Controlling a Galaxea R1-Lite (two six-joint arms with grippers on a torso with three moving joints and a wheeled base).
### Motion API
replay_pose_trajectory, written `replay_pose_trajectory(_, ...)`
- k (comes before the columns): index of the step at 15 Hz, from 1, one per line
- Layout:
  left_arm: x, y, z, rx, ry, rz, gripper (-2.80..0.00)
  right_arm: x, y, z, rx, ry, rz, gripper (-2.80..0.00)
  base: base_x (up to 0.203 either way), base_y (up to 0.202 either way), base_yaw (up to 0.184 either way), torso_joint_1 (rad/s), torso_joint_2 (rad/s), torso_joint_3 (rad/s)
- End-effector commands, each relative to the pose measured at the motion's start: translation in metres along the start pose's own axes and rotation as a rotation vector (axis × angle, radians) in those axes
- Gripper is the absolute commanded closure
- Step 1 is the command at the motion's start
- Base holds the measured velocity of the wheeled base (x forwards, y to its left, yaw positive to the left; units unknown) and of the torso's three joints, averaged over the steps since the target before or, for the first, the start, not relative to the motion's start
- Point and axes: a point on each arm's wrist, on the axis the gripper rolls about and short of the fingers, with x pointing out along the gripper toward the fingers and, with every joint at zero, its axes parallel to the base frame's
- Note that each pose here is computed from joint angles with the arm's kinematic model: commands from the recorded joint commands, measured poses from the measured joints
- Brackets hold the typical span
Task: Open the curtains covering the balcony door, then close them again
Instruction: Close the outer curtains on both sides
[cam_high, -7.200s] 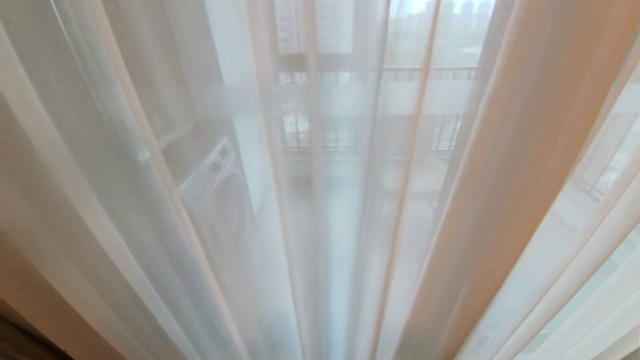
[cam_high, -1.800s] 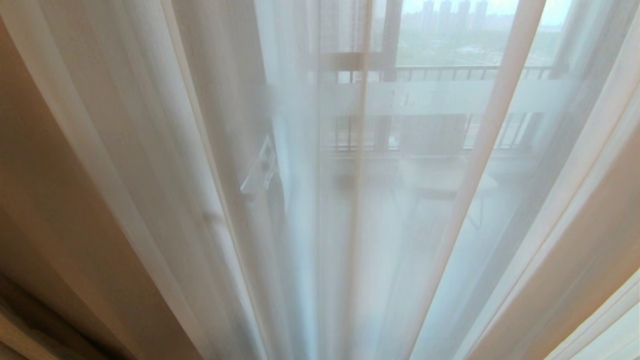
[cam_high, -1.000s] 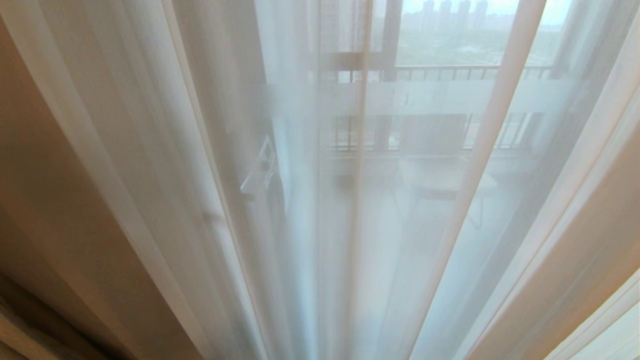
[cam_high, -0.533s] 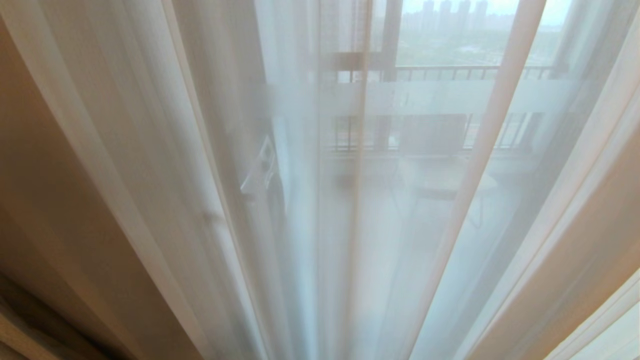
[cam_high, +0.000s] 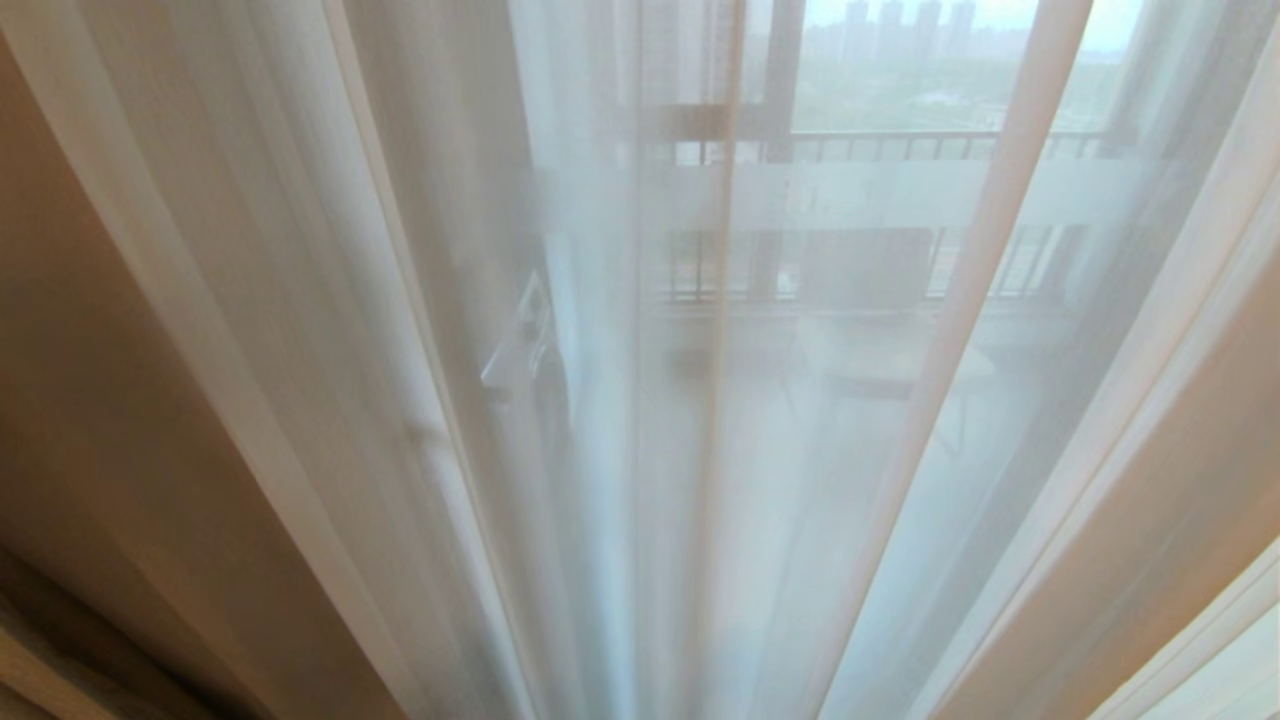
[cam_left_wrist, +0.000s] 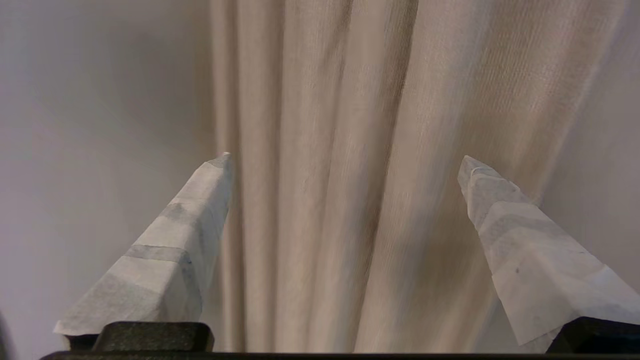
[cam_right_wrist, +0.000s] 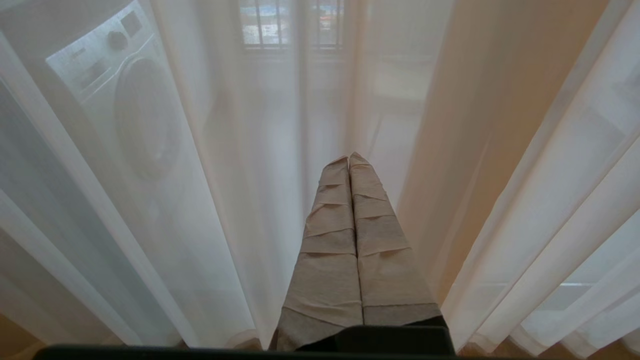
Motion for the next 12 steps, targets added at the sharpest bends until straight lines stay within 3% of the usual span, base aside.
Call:
replay_pose_trajectory(1,0.013,-0.001,-0.015,-0.013,0.017,-0.031,-2.8,0.0,0.0,0.0,-0.001,0.002,0.0,0.0,0.0,0.0,0.0,0.0,0.0,0.0)
replay_pose_trajectory(6,0.018,-0.003,-0.021,-0.089,0.023,-0.158,-2.8,0.0,0.0,0.0,0.0,0.001,0.001,0.0,0.0,0.0,0.0,0.0,0.0,0.0)
replay_pose_trajectory(12,0.03,-0.008,-0.031,-0.112,0.018,-0.237,-2.8,0.0,0.0,0.0,-0.001,0.001,0.001,0.0,0.0,0.0,0.0,0.0,0.0,0.0)
